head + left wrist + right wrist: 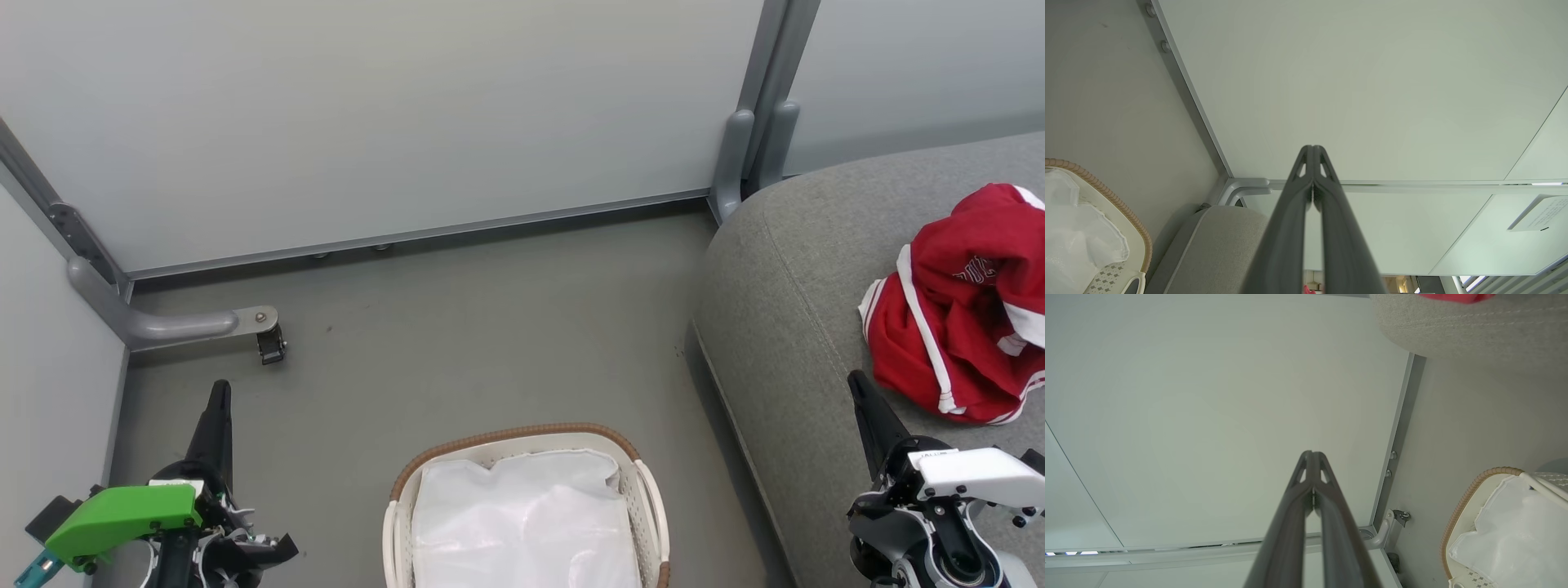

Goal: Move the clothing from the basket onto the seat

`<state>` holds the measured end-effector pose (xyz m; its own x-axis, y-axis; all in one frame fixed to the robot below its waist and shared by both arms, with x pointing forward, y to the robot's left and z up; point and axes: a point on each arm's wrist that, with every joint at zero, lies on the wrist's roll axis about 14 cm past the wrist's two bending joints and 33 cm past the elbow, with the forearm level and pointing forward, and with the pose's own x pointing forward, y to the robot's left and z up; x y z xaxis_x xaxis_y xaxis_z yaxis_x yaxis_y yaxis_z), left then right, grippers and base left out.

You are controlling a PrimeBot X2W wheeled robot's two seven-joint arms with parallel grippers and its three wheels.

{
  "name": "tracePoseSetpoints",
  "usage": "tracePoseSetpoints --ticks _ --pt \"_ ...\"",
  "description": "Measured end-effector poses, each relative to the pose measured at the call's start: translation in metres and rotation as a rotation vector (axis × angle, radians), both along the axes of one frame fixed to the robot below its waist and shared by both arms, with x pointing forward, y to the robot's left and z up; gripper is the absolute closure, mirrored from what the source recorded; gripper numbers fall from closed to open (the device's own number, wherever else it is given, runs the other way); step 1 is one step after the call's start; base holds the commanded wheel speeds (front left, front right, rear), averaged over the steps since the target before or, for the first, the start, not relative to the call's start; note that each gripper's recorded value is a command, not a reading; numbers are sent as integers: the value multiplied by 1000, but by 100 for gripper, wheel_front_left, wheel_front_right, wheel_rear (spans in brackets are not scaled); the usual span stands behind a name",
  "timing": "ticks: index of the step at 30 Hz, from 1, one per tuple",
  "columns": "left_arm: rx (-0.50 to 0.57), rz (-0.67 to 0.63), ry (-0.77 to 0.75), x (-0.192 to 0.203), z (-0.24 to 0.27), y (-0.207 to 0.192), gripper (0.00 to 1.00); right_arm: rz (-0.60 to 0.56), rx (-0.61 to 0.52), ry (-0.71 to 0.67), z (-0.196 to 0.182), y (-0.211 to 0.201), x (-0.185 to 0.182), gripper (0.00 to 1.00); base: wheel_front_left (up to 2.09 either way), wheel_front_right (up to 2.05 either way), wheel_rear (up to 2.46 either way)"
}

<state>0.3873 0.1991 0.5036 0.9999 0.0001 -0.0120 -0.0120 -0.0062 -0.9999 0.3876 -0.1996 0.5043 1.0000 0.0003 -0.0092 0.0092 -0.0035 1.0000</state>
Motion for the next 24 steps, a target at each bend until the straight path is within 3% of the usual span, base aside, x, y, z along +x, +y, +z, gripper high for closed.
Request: tracePoseSetpoints --ticks 24 --pt "0 0 0 0 0 0 100 0 0 0 0 0 0 100 0 0 0"
